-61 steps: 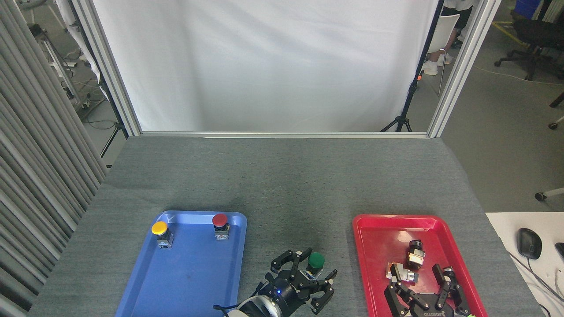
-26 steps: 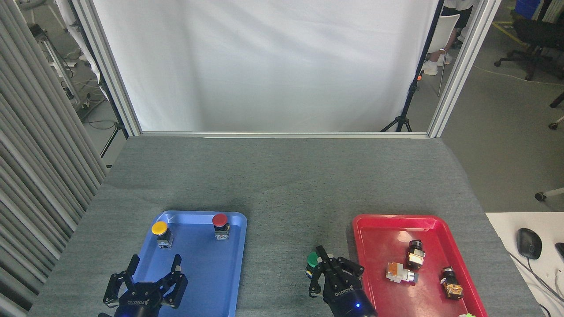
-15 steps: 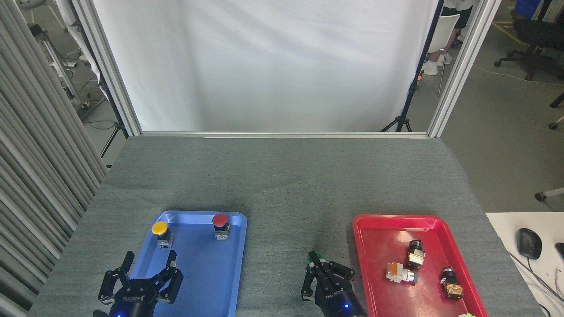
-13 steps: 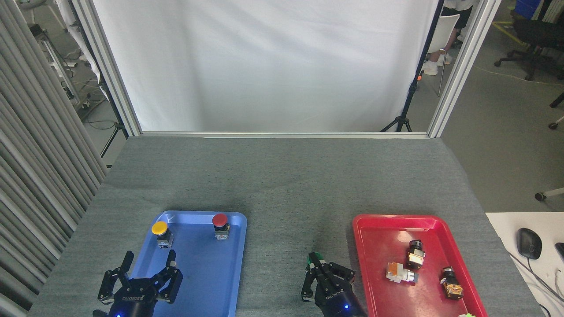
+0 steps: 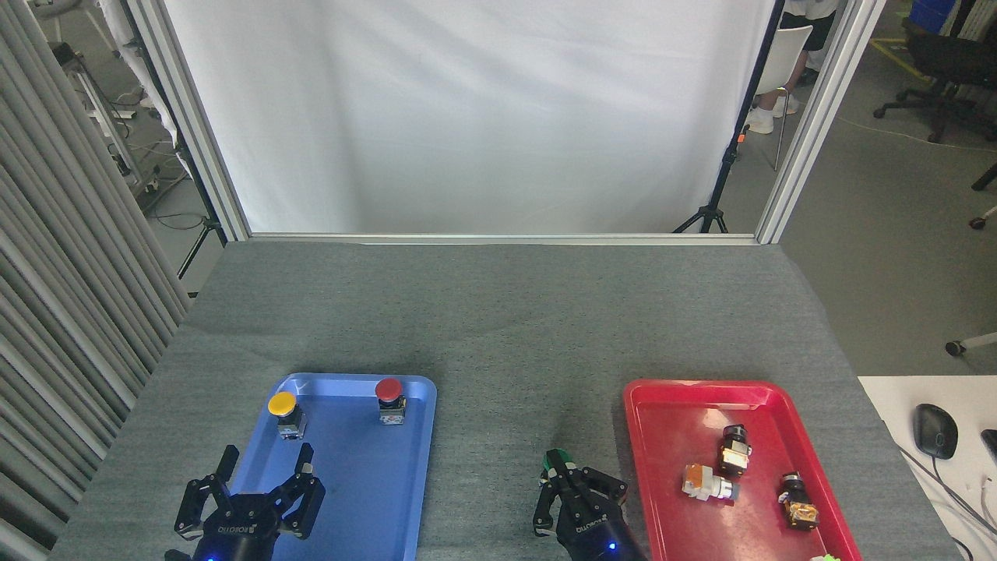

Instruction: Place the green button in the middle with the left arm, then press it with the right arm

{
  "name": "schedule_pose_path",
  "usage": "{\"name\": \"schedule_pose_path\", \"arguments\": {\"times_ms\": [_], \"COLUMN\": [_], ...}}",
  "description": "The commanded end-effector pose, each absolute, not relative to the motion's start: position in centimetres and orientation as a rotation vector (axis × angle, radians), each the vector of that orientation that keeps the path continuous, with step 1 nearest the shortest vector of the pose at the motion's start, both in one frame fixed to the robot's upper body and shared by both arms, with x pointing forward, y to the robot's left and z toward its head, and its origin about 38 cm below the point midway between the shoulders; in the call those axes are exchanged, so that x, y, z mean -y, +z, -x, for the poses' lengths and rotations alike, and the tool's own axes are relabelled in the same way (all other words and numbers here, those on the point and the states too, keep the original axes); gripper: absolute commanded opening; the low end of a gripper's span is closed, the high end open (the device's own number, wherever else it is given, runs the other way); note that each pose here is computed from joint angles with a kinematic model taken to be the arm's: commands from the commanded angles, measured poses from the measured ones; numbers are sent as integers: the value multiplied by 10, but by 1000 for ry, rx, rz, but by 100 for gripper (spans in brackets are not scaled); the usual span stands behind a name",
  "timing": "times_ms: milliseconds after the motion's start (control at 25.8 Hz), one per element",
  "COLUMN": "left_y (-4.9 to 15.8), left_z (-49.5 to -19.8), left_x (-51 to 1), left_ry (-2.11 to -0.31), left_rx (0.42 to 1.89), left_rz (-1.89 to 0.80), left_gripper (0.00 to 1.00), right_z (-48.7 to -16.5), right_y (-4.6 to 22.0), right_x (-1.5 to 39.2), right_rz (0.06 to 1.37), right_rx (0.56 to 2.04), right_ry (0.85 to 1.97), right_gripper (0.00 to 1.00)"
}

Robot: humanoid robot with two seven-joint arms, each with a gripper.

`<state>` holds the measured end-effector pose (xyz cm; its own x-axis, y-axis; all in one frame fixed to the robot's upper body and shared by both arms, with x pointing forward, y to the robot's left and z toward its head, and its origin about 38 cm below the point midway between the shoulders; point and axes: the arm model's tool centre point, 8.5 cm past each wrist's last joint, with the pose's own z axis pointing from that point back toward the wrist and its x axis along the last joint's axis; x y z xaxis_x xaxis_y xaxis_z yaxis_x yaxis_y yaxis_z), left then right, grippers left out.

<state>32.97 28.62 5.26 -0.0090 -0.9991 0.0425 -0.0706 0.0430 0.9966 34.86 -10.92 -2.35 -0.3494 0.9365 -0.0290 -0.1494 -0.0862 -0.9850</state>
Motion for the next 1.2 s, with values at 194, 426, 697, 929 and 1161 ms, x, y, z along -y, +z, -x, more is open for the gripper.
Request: {"name": "schedule_pose_path", "arguments": {"times_ms": [194, 426, 697, 929, 1161], "left_y": [54, 55, 54, 53, 51], "left_z": [-331, -332, -332, -330, -328], "left_x": [-286, -286, -287, -292, -295], "left_ry": [-1144, -1145, -1140, -1138, -1135], "left_rx": [1295, 1298, 1292, 1277, 1266], "left_rz": [-1230, -1230, -1230, -1237, -1242], "left_gripper": [99, 99, 99, 99, 99], "right_z": [-351, -355, -340, -316, -295], "right_y": [-8, 17, 22, 19, 17], "right_x": [103, 106, 173, 237, 288], "right_rz": [978, 1028, 1123, 1190, 1244], "right_rx": [1346, 1407, 1317, 1206, 1096], "right_ry": [1526, 1469, 1355, 1299, 1270], "right_gripper": [0, 0, 36, 100, 100]}}
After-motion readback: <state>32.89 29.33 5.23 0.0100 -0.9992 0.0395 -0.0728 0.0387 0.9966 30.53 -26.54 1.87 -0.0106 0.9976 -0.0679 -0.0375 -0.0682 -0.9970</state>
